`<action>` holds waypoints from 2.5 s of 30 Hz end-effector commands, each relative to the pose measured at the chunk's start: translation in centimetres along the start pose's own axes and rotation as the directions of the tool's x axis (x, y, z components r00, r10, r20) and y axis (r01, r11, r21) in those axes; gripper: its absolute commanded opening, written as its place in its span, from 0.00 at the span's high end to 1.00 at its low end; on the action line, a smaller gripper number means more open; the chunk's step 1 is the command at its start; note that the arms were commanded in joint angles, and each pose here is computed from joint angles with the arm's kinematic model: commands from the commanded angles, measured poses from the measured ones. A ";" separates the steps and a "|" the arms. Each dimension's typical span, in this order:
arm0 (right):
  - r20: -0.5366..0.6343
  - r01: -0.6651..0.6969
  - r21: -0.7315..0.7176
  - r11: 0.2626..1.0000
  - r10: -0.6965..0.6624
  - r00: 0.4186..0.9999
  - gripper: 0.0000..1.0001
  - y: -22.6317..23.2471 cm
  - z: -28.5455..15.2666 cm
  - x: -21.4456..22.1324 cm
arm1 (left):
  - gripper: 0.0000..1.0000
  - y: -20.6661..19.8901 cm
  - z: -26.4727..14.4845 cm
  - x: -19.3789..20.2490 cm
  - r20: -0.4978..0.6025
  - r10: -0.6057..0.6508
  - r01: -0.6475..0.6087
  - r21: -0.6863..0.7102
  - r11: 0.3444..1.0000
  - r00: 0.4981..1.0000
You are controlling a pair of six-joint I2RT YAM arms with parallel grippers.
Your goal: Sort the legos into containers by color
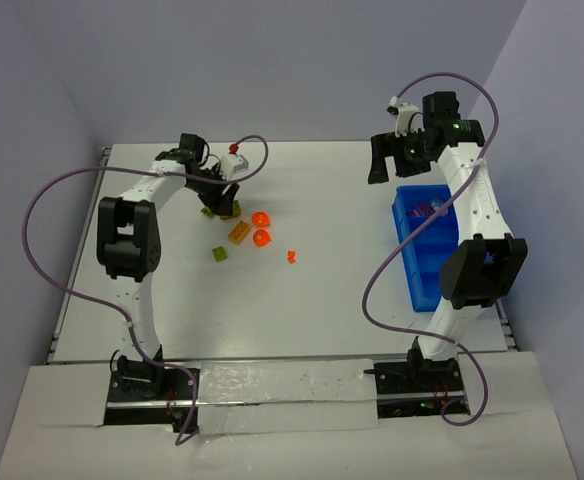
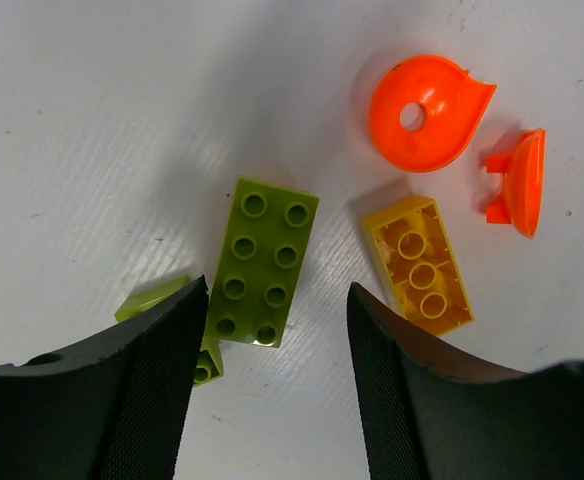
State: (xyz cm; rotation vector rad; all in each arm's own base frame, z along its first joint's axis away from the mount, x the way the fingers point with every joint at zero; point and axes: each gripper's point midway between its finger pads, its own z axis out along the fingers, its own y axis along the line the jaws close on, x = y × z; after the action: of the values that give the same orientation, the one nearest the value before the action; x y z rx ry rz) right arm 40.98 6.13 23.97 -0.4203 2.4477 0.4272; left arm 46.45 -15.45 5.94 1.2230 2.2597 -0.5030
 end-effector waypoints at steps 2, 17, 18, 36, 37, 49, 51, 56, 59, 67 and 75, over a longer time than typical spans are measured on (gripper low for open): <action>0.018 -0.009 -0.008 1.000 0.009 1.000 0.00 0.3 -0.7 -0.5 | 0.40 0.1 0.8 -0.7 0.011 0.054 -0.053 -0.013 0.998 0.999; 0.007 0.015 -0.031 0.999 -0.015 1.000 0.00 1.5 0.1 -0.8 | 0.43 0.5 1.7 -0.3 -0.021 0.054 -0.055 -0.052 0.997 0.998; 0.007 0.015 -0.032 0.999 -0.015 1.000 0.00 1.5 0.1 -0.8 | 0.42 0.6 1.7 -0.3 -0.023 0.055 -0.056 -0.053 0.997 0.998; 0.056 0.036 -0.104 0.994 -0.030 0.998 0.00 3.9 0.2 -1.5 | 0.95 0.5 0.6 -2.6 0.024 0.043 -0.040 -0.084 0.996 0.999; 0.076 0.040 -0.140 0.989 -0.029 0.997 0.00 4.7 0.2 -1.8 | 0.99 0.4 -0.5 -3.6 0.050 0.042 -0.037 -0.093 0.995 0.998; 0.319 0.250 -0.557 0.792 -0.074 0.945 0.03 17.2 -3.3 -4.7 | 1.00 -13.7 -16.7 -14.8 0.507 -0.214 -0.027 0.426 0.904 0.835; 0.355 0.299 -0.610 0.734 -0.084 0.931 0.04 19.4 -4.1 -5.0 | 1.00 -15.9 -18.0 -14.4 0.524 -0.260 -0.040 0.493 0.869 0.811; 0.399 0.348 -0.710 0.612 -0.058 0.915 0.06 24.0 -6.4 -5.3 | 1.00 -19.6 -21.3 -14.8 0.519 -0.379 -0.050 0.636 0.770 0.766; 0.423 0.391 -0.721 0.572 -0.084 0.902 0.07 26.1 -7.2 -5.3 | 1.00 -20.6 -22.2 -15.1 0.543 -0.374 -0.088 0.644 0.760 0.752; 0.374 0.381 -0.753 0.537 -0.128 0.919 0.11 28.8 -5.6 -4.2 | 1.00 -23.1 -22.4 -15.3 0.538 -0.361 -0.115 0.661 0.742 0.762; 0.320 0.354 -0.796 0.492 -0.155 0.935 0.17 30.1 -4.7 -2.9 | 1.00 -23.2 -22.4 -15.8 0.552 -0.366 -0.116 0.654 0.747 0.749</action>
State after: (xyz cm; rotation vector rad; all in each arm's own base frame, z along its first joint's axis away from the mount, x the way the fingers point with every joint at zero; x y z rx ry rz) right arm 29.80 31.33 34.19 -1.0203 1.7959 1.4365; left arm 28.93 -25.94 32.97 0.8824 1.6472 -1.6576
